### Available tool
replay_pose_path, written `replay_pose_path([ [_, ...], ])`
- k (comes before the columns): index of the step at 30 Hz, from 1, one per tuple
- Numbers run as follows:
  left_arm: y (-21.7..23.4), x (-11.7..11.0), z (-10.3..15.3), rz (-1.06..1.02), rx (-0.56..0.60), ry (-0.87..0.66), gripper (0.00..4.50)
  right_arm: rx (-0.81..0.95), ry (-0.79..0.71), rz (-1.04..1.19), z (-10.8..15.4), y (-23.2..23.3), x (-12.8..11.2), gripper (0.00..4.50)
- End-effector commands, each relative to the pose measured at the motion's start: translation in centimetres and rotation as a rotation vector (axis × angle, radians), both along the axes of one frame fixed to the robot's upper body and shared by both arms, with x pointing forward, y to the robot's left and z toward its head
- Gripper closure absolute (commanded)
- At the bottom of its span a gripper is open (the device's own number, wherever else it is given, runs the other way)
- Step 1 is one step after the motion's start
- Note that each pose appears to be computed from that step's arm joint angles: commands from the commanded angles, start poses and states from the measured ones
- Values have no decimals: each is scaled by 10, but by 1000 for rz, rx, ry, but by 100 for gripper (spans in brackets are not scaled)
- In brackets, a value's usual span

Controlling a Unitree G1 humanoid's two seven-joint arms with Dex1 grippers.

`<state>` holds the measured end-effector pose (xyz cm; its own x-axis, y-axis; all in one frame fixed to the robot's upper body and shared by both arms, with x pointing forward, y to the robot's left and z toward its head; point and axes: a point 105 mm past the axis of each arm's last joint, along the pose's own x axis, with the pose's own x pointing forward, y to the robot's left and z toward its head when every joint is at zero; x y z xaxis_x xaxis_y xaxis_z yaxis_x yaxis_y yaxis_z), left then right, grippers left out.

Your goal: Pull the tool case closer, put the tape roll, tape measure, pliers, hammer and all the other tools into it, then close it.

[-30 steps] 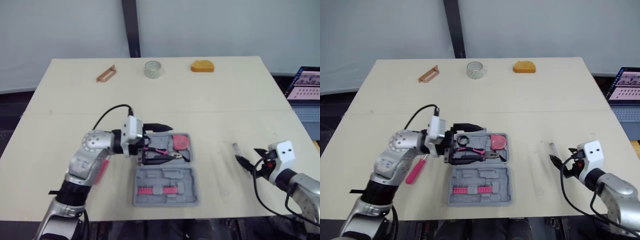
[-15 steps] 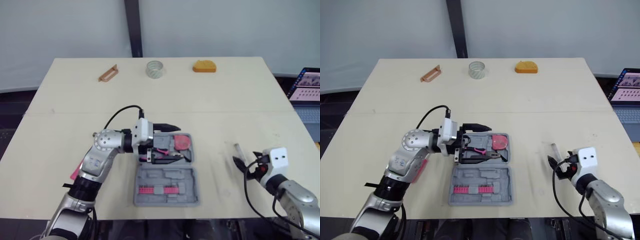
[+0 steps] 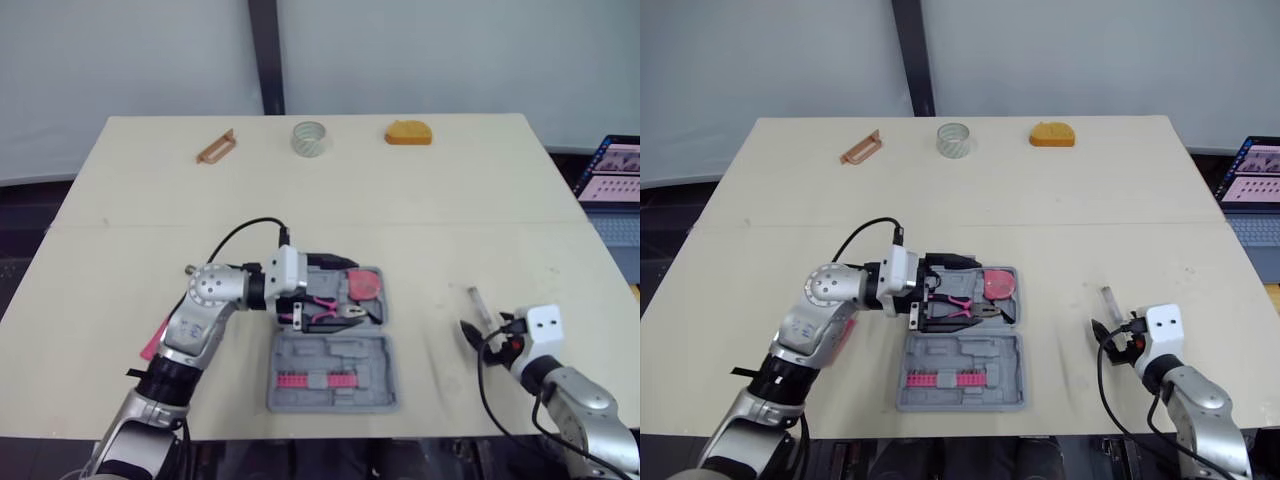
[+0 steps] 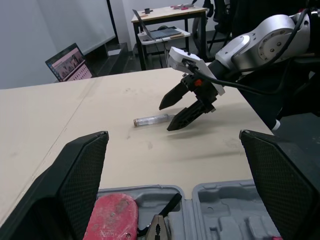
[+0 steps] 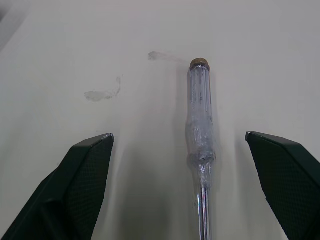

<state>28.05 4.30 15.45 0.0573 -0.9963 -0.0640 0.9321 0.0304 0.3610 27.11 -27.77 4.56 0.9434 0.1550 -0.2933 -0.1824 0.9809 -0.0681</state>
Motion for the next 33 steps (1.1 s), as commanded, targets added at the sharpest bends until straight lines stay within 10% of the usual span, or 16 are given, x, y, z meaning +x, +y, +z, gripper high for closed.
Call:
replay_pose_path([
  [1,-4,-5,6,-21,-8,-40,0,-12,-29,-24,4,-4,2,3],
  [3,-4,-5,6,-20,-8,-41,0,-9,-28,-26,3,-4,2,3],
  [10,-5,-4,8,-18,-10,-46,0,-2,-19,-38,-2,-4,4,344],
  [33,-10,-3,11,-33,-10,-58,0,28,51,-44,-24,0,5,344],
])
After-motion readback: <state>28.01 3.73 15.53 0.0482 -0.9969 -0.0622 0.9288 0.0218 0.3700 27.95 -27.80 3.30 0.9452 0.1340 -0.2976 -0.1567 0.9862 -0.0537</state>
